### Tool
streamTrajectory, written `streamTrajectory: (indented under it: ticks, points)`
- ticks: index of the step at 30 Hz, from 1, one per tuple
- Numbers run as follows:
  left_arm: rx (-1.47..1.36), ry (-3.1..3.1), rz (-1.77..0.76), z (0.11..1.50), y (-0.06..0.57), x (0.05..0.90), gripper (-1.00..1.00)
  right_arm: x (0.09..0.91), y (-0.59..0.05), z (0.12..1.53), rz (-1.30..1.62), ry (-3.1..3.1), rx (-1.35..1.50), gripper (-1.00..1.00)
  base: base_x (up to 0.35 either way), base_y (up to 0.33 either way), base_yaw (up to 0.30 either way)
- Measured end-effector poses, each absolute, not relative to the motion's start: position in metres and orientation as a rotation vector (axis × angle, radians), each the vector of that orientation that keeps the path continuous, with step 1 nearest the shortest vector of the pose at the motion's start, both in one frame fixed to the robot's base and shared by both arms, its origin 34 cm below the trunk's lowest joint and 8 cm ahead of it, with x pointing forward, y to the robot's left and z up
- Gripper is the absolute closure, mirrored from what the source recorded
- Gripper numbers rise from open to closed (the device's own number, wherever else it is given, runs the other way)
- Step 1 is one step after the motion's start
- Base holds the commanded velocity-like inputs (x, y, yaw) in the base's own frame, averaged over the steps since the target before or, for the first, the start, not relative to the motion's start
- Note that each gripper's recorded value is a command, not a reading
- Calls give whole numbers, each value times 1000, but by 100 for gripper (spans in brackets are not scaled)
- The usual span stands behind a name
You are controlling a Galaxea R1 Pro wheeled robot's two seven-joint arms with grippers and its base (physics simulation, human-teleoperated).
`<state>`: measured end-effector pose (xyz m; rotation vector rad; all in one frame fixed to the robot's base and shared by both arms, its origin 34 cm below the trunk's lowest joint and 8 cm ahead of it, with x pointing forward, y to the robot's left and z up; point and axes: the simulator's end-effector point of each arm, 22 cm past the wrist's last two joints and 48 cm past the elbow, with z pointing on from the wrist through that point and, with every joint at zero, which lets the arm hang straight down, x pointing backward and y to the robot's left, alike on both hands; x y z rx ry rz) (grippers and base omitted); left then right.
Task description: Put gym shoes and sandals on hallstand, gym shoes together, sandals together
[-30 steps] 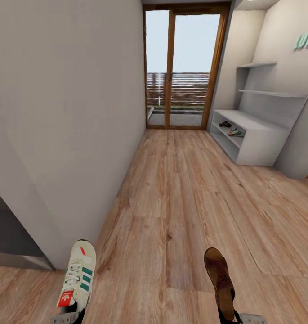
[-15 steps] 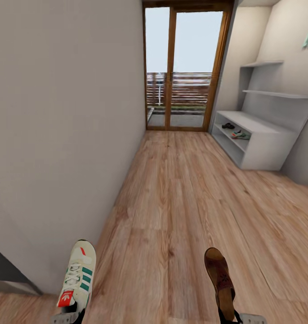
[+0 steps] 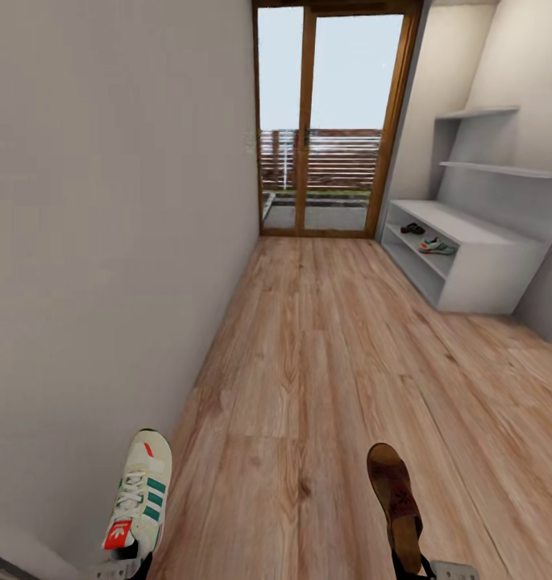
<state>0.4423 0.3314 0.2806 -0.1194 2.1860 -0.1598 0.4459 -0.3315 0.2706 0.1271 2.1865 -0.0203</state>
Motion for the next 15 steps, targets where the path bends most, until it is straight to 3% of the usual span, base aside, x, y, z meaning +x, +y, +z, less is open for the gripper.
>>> streamTrajectory:
  ticks: [11, 15]
  points:
    - [-124, 2184, -156, 281, 333, 443, 100, 449, -335, 274, -24, 2176, 125, 100, 340, -10, -1]
    - [-125, 2184, -156, 281, 333, 442, 100, 449, -334, 273, -23, 2178, 122, 100, 340, 0, -136]
